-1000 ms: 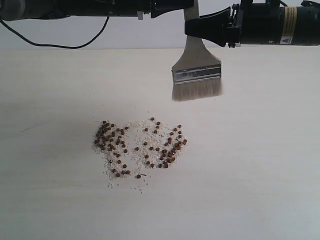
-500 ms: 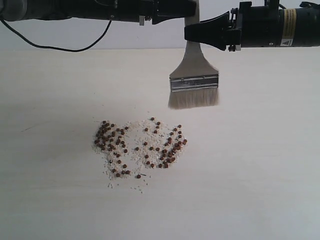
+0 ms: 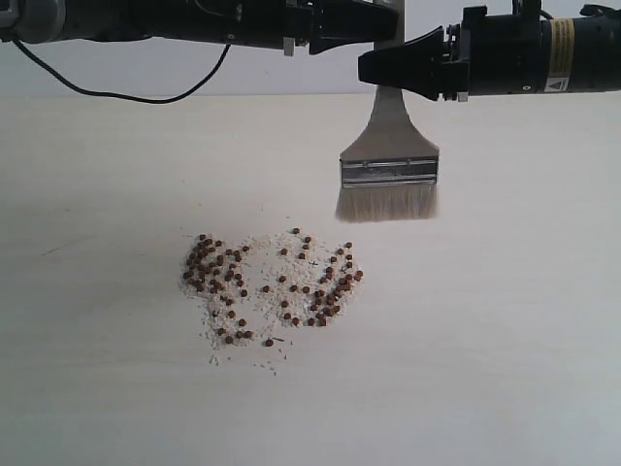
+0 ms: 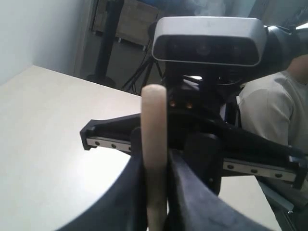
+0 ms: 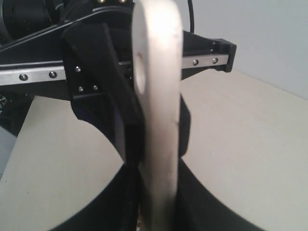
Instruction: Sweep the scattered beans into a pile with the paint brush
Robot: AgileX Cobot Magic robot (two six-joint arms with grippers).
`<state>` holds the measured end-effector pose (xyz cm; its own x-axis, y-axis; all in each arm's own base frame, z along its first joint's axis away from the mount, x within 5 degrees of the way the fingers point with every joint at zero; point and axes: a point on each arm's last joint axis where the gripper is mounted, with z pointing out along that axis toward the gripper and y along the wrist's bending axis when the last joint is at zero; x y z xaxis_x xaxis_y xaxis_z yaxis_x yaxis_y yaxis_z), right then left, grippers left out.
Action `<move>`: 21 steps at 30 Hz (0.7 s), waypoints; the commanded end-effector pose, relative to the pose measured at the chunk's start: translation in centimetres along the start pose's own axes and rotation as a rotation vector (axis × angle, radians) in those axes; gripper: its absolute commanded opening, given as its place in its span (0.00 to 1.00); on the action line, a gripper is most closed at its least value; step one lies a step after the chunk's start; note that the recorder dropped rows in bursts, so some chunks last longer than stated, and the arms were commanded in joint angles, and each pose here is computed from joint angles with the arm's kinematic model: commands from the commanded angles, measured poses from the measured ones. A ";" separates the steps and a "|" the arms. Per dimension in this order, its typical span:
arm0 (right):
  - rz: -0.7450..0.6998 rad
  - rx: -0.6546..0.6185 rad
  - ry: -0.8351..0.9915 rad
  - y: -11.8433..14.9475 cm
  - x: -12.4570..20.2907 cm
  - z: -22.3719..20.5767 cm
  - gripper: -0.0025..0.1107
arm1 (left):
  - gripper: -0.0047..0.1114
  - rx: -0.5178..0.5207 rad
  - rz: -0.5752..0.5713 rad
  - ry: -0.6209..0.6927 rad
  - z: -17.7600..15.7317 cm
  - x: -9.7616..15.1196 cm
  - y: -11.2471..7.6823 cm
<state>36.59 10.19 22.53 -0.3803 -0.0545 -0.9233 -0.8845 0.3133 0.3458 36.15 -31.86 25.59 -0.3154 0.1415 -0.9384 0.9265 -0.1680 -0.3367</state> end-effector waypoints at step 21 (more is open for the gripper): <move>-0.032 0.270 0.012 -2.1 -0.4 -0.4 0.02 | 0.93 -0.012 0.036 -0.008 -0.3 -0.3 0.0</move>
<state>38.03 9.53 21.78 -0.3916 -0.0703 -0.9175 -0.8139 0.4916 0.3097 36.25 -31.88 25.60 -0.3027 0.1342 -0.9436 0.9330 -0.1603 -0.3221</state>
